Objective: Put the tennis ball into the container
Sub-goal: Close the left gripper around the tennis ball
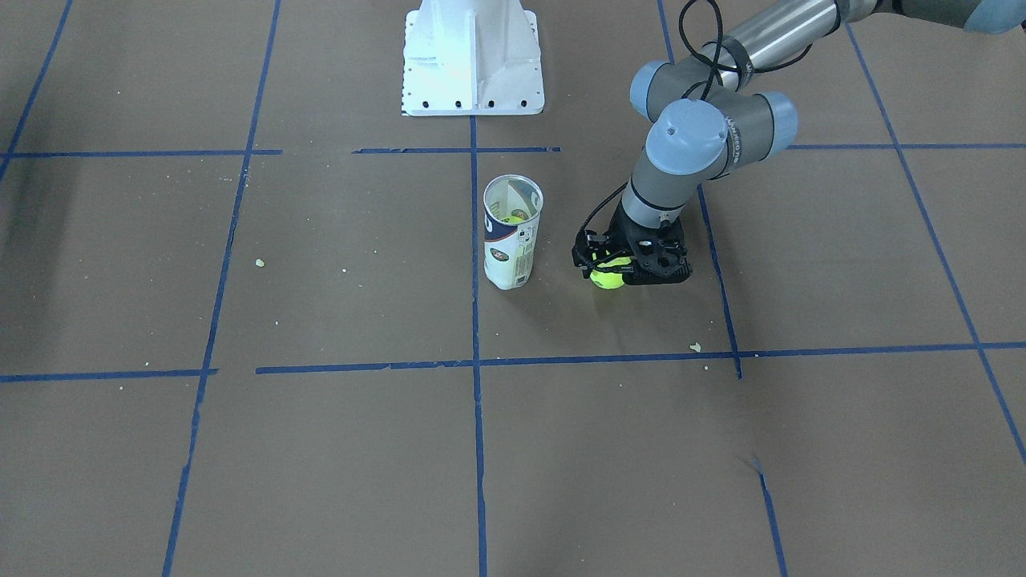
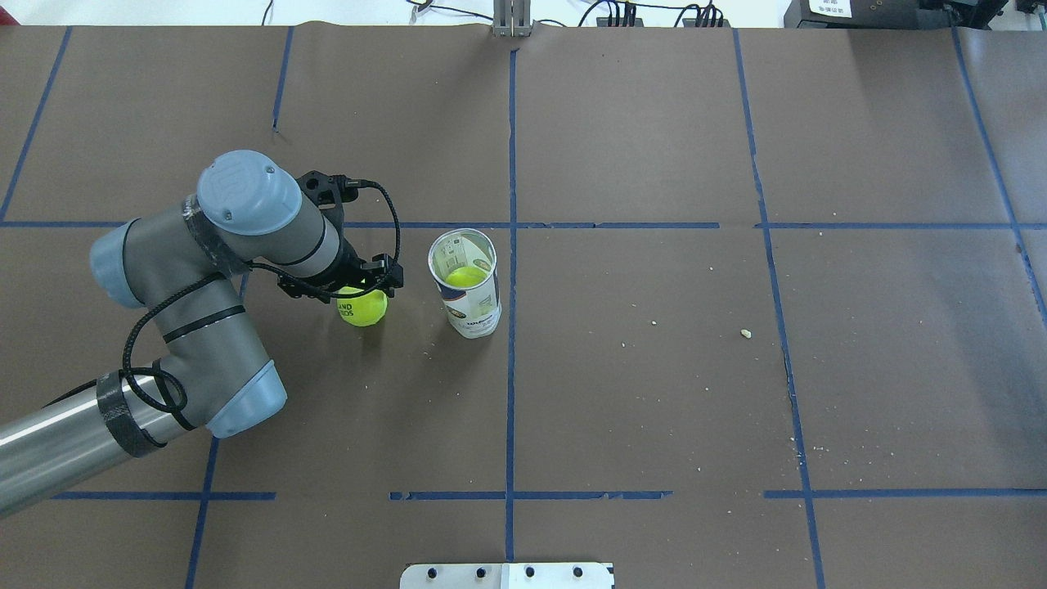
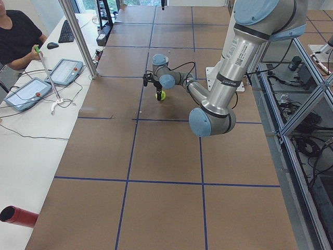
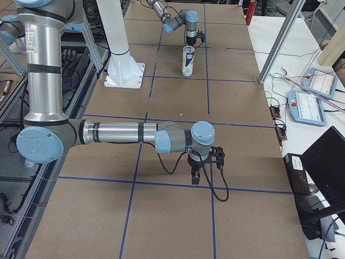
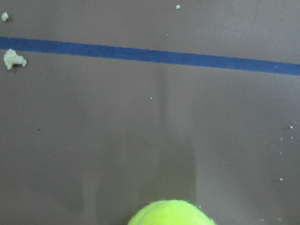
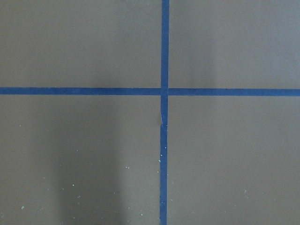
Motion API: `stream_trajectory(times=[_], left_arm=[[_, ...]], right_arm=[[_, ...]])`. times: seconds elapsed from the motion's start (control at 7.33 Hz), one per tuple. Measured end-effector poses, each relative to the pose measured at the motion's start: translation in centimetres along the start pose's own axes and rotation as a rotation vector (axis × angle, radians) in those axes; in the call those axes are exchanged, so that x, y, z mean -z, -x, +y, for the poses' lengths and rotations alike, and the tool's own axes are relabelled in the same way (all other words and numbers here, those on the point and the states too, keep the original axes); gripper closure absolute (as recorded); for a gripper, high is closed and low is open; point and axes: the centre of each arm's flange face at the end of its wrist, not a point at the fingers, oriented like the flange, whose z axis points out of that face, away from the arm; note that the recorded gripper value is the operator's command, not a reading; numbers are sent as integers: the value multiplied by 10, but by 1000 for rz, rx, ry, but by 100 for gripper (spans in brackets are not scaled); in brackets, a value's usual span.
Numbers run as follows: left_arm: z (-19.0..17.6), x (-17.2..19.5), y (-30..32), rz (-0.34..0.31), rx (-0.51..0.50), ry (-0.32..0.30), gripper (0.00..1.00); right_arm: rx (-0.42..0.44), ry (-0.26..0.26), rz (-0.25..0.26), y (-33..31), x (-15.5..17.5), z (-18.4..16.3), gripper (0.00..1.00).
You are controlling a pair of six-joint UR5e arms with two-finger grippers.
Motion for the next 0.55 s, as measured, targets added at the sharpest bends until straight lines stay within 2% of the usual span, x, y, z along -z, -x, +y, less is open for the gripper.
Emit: stream_trajectory(times=[0.14, 0.27, 0.55], left_arm=[[1, -1, -1, 0, -1, 2, 0], [3, -3, -2, 0, -2, 5, 10], [5, -4, -3, 0, -4, 8, 59]], right_arm=[[0, 0, 0, 0, 0, 0, 0], [0, 0, 0, 0, 0, 0, 0], [0, 0, 0, 0, 0, 0, 0]])
